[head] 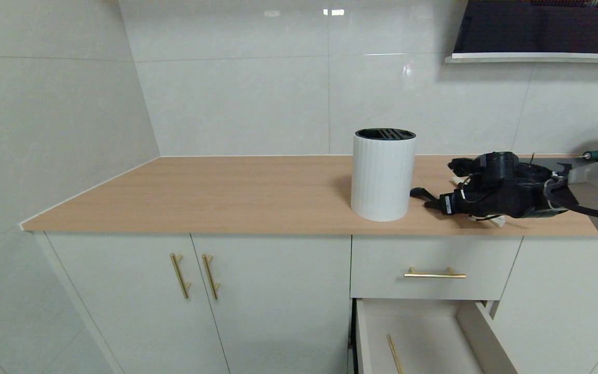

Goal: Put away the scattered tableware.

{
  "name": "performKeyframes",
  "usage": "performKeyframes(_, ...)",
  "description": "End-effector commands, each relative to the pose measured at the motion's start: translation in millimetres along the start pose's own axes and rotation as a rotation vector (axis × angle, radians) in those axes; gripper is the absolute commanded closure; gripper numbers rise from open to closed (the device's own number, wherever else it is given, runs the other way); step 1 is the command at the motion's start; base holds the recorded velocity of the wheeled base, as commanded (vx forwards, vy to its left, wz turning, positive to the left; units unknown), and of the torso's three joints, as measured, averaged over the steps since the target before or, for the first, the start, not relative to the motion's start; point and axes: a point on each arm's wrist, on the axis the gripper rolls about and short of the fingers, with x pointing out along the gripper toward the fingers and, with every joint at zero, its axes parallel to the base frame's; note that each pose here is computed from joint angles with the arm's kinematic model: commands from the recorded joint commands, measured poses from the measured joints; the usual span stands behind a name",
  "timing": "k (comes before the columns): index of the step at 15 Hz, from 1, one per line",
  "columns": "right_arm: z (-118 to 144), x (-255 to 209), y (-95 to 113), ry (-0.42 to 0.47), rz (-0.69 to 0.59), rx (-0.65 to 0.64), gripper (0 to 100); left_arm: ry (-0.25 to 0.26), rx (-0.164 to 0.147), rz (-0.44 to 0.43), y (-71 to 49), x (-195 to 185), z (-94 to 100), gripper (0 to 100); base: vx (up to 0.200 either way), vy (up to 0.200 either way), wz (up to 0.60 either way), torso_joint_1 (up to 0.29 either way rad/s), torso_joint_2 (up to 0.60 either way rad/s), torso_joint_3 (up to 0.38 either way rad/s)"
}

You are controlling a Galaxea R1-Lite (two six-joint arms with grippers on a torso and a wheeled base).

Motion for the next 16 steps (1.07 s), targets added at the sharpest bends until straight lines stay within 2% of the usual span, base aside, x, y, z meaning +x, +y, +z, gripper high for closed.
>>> performKeyframes(1,-1,2,2,0.005,0.006,0.0,100,0.0,0.0,0.0,0.0,0,0.0,0,0.0,0.0,0.0,0.0,0.0,0.0)
performKeyframes(6,-1,4,7,0.008,0.012,0.0,100,0.0,0.0,0.0,0.0,0,0.0,0,0.0,0.0,0.0,0.0,0.0,0.0)
performKeyframes(9,12,-8,11,-0.02,-0.013,0.035,100,0.0,0.0,0.0,0.0,0,0.0,0,0.0,0.0,0.0,0.0,0.0,0.0)
performKeyframes(11,46,-50,25,-0.053,-0.098,0.198,100,0.0,0.0,0.0,0.0,0,0.0,0,0.0,0.0,0.0,0.0,0.0,0.0)
performKeyframes(13,61,-98,34,-0.034,-0.116,0.239,100,0.0,0.0,0.0,0.0,0,0.0,0,0.0,0.0,0.0,0.0,0.0,0.0)
performKeyframes(16,46,-158,50,0.038,-0.14,0.261,100,0.0,0.0,0.0,0.0,0,0.0,0,0.0,0.0,0.0,0.0,0.0,0.0)
